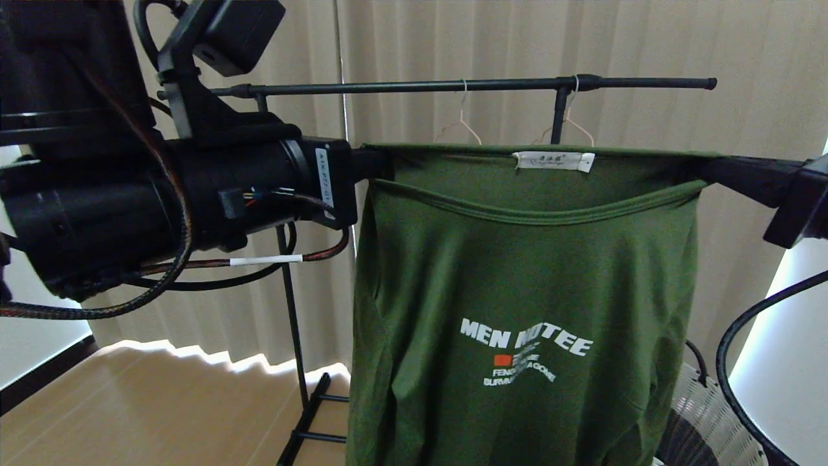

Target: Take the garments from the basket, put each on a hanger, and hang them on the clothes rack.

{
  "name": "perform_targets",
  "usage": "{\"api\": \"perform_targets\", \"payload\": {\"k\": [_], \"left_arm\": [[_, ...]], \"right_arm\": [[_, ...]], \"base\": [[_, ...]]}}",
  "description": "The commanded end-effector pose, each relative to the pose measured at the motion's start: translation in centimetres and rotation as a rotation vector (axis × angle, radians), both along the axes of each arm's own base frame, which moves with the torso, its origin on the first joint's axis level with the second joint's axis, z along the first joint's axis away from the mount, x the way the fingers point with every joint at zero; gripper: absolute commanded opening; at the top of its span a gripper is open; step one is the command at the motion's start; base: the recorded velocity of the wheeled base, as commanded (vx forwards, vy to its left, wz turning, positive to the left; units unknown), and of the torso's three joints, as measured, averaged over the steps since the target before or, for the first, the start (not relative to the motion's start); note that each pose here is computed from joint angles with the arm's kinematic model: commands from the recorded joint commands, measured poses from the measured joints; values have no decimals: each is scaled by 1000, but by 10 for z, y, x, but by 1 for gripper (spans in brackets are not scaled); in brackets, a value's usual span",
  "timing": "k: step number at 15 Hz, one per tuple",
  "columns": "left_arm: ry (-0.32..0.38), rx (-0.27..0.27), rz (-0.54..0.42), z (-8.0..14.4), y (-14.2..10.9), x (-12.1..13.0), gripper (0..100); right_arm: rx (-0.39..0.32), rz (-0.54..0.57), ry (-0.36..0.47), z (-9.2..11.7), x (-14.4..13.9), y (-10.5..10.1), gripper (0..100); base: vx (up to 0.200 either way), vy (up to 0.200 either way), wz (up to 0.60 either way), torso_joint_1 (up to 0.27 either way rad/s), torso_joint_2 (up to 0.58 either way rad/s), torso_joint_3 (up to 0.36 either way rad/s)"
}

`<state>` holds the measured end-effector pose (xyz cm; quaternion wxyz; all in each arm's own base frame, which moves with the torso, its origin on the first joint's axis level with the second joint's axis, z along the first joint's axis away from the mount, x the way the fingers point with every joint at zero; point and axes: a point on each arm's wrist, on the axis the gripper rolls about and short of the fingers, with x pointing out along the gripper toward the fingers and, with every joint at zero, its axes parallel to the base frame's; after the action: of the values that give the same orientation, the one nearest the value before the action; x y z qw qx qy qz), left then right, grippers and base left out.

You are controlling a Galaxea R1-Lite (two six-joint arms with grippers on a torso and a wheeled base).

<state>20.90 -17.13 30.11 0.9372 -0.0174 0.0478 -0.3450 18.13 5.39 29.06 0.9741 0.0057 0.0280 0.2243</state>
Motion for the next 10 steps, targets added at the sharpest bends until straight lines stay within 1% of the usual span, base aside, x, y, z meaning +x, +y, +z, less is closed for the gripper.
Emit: {"api": "perform_targets", "payload": {"k": [1,4,7,10], "left_arm": [[15,12,-1,-5,-6,6,0],[-7,-6,-1,3,2,-3,0],[-14,-12,-25,5,-2,-10,0],[-19,-14,-29,7,-2,-10,0]], "right_arm": [[10,3,-38,7,-10,-3,0],[8,1,-30,5,-7,-2,0],[7,1,-30,5,-7,-2,0],[8,1,-34,6,-7,-2,0]], "base": [[0,0,0,0,0,0],[0,0,0,0,0,0],[0,0,0,0,0,0],[0,0,0,0,0,0]]}}
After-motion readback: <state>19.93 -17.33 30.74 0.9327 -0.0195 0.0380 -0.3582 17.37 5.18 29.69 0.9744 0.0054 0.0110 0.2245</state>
